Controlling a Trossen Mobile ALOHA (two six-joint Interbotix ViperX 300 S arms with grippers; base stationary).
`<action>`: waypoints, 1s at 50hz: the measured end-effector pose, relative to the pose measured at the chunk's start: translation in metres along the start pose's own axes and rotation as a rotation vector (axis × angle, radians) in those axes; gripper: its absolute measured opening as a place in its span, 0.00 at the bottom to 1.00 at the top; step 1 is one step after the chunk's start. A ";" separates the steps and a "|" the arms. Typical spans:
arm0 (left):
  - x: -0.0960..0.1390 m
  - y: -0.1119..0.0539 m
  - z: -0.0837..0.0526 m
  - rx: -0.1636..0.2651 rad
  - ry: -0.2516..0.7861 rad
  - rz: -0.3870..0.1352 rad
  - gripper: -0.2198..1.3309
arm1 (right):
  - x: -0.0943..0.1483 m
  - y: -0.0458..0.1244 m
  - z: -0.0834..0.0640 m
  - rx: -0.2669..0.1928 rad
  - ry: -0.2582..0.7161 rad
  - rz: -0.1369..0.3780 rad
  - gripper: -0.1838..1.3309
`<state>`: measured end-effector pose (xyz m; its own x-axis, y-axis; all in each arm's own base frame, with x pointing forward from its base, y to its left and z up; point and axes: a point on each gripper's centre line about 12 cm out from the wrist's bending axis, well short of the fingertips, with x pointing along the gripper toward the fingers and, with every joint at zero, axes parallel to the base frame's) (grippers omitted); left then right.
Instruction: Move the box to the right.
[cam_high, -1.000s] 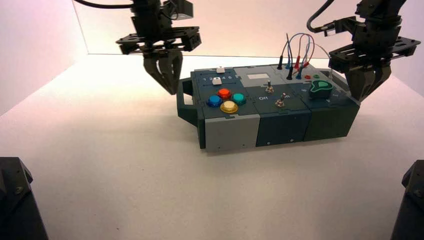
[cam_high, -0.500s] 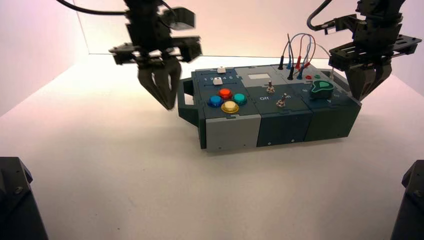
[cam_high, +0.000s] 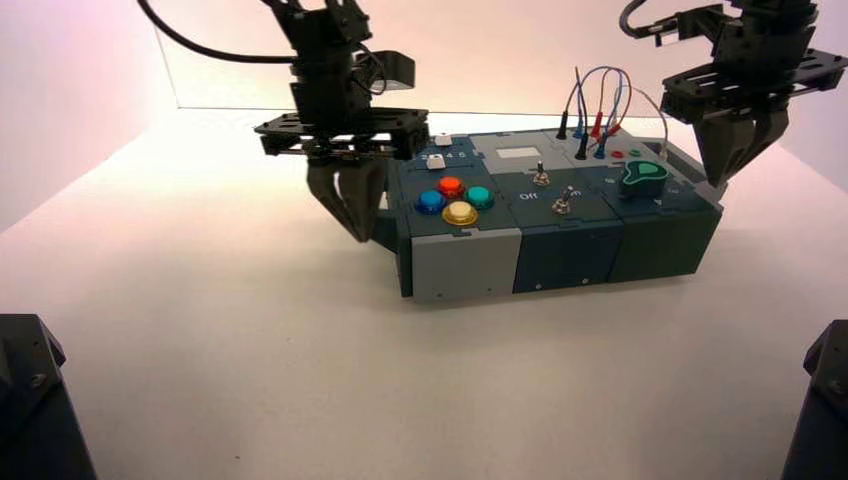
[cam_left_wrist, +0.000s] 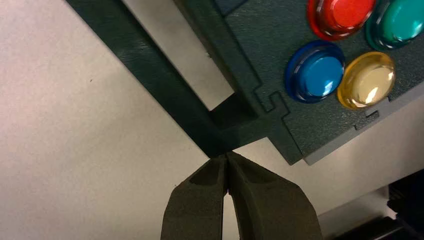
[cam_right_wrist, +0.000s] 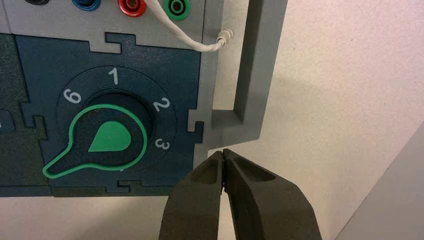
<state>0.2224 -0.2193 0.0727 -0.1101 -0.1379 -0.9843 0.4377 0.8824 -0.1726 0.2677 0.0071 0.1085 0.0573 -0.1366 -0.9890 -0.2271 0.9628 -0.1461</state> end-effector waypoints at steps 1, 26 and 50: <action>0.000 0.000 0.001 0.002 -0.003 0.003 0.04 | 0.000 0.000 0.000 -0.002 0.000 0.000 0.03; -0.002 0.000 0.032 0.031 -0.057 0.023 0.04 | -0.001 0.000 0.000 0.000 -0.005 0.000 0.03; -0.036 0.033 0.028 -0.057 -0.108 0.020 0.04 | -0.017 0.000 -0.012 0.025 -0.028 0.007 0.03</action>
<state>0.2656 -0.1979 0.1018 -0.0036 -0.1653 -0.9862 0.3871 0.9091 -0.1538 0.2554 0.0069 0.1249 0.0829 -0.1235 -0.9889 -0.2034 0.9693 -0.1381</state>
